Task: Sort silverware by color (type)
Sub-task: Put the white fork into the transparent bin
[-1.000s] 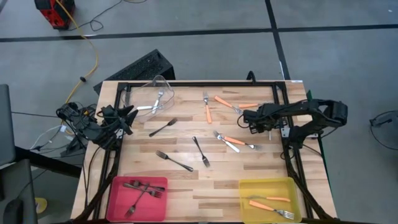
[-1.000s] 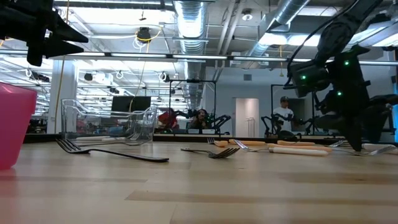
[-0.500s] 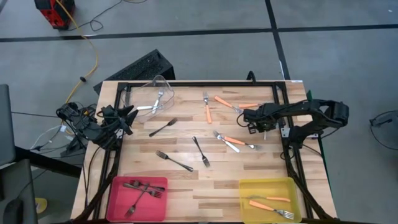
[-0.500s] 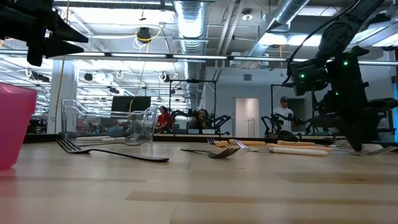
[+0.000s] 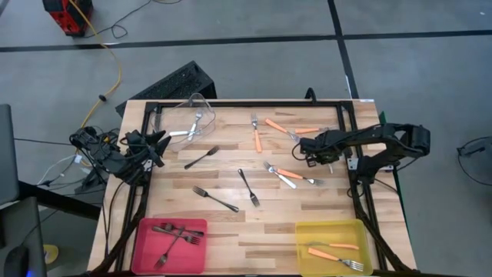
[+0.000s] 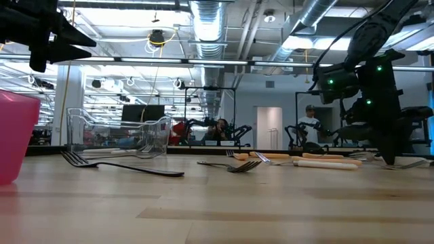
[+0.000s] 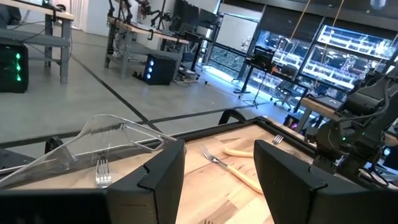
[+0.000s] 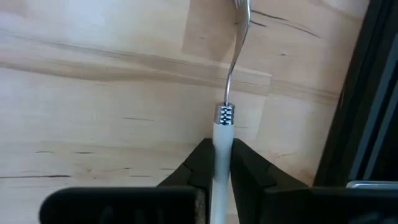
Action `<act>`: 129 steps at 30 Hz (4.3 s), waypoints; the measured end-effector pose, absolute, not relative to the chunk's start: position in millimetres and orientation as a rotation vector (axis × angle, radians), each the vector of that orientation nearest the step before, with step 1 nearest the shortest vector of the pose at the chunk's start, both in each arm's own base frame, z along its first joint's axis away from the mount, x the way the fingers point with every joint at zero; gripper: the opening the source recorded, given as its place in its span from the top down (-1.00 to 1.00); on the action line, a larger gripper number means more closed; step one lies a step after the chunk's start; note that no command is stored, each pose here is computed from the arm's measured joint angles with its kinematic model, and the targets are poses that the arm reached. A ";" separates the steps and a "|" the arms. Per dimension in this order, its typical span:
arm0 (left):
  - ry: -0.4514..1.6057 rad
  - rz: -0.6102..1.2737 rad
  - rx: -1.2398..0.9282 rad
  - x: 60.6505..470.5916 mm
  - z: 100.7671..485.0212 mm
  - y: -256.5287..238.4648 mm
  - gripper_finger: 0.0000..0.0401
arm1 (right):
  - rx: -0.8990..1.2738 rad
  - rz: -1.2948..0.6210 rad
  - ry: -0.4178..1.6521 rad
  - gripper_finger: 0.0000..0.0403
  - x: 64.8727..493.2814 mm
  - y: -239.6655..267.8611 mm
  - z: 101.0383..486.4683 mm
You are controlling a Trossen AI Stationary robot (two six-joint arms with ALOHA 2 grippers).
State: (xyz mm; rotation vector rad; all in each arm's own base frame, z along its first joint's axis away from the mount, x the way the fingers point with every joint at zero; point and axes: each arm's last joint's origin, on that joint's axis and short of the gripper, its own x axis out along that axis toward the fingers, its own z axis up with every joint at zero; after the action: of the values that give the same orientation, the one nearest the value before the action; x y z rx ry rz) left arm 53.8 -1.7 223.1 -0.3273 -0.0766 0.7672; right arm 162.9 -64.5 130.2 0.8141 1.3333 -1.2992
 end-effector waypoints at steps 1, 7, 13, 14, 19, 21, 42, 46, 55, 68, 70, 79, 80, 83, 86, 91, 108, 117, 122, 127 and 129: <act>-0.077 0.767 -0.329 53.8 223.1 -1.7 0.11 | 0.808 -1.296 1.330 0.70 164.0 -63.8 131.7; -0.077 0.767 -0.330 53.8 223.1 -1.7 0.11 | 0.809 -1.267 1.220 0.71 176.0 -64.1 152.6; -0.077 0.767 -0.330 53.8 223.1 -1.7 0.11 | 0.763 -1.236 1.100 0.71 190.2 -69.3 177.4; -0.077 0.766 -0.330 53.8 223.1 -1.7 0.11 | 0.751 -1.219 1.081 0.72 194.1 -70.1 181.5; -0.077 0.767 -0.330 53.8 223.1 -1.7 0.11 | 0.677 -1.117 0.923 0.72 217.5 -75.4 204.9; -0.077 0.766 -0.330 53.8 223.1 -1.7 0.11 | 0.648 -1.046 0.828 0.71 229.8 -77.4 213.3; -0.089 0.793 -0.329 53.3 223.4 -1.1 0.11 | 0.187 -0.486 0.037 0.70 342.6 -98.1 264.5; -0.090 0.798 -0.329 53.3 223.4 -1.1 0.11 | 0.126 -0.389 -0.016 0.70 374.8 -102.5 267.4; -0.090 0.790 -0.339 53.4 222.8 -1.2 0.11 | 0.037 -0.191 -0.076 0.69 446.2 -116.6 275.3; -0.085 0.777 -0.342 53.6 222.7 -1.5 0.11 | 0.028 -0.019 -0.178 0.69 501.3 -154.6 271.4; -0.085 0.778 -0.342 53.6 222.7 -1.5 0.11 | 0.039 -0.018 -0.178 0.69 505.2 -157.3 267.9; -0.084 0.774 -0.345 53.7 222.6 -1.6 0.11 | 0.099 0.018 -0.233 0.69 513.1 -175.4 250.1; -0.084 0.774 -0.345 53.7 222.6 -1.6 0.11 | 0.100 0.015 -0.232 0.69 513.7 -177.6 245.6; -0.084 0.774 -0.345 53.7 222.6 -1.6 0.11 | 0.117 0.030 -0.246 0.69 513.8 -181.8 238.9; -0.084 0.774 -0.344 53.7 222.6 -1.6 0.11 | 0.129 0.033 -0.263 0.69 512.9 -186.3 236.9; -0.080 0.775 -0.339 53.6 222.1 -1.5 0.11 | 0.135 0.040 -0.254 0.69 514.8 -190.9 220.1; -0.089 0.800 -0.337 53.0 221.5 -0.9 0.11 | 0.151 0.082 -0.355 0.69 513.4 -199.7 202.7; -0.088 0.798 -0.338 53.0 221.5 -0.9 0.11 | 0.125 -0.026 -0.148 0.70 532.1 -211.6 232.4; -0.093 0.810 -0.335 52.8 221.5 -0.7 0.11 | 0.170 -0.083 -0.050 0.70 535.6 -214.7 243.7; -0.090 0.803 -0.336 52.9 221.4 -0.8 0.11 | 0.209 -0.138 0.054 0.70 531.6 -226.1 240.7; -0.088 0.801 -0.335 52.9 221.4 -0.9 0.11 | 0.226 -0.151 0.099 0.70 529.5 -230.3 238.6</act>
State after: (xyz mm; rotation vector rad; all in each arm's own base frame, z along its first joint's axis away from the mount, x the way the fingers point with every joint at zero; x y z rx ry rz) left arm 52.9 -0.9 221.4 -0.3353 -0.0885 0.8012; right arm 529.5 -230.3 238.6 0.2263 0.0993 -0.1506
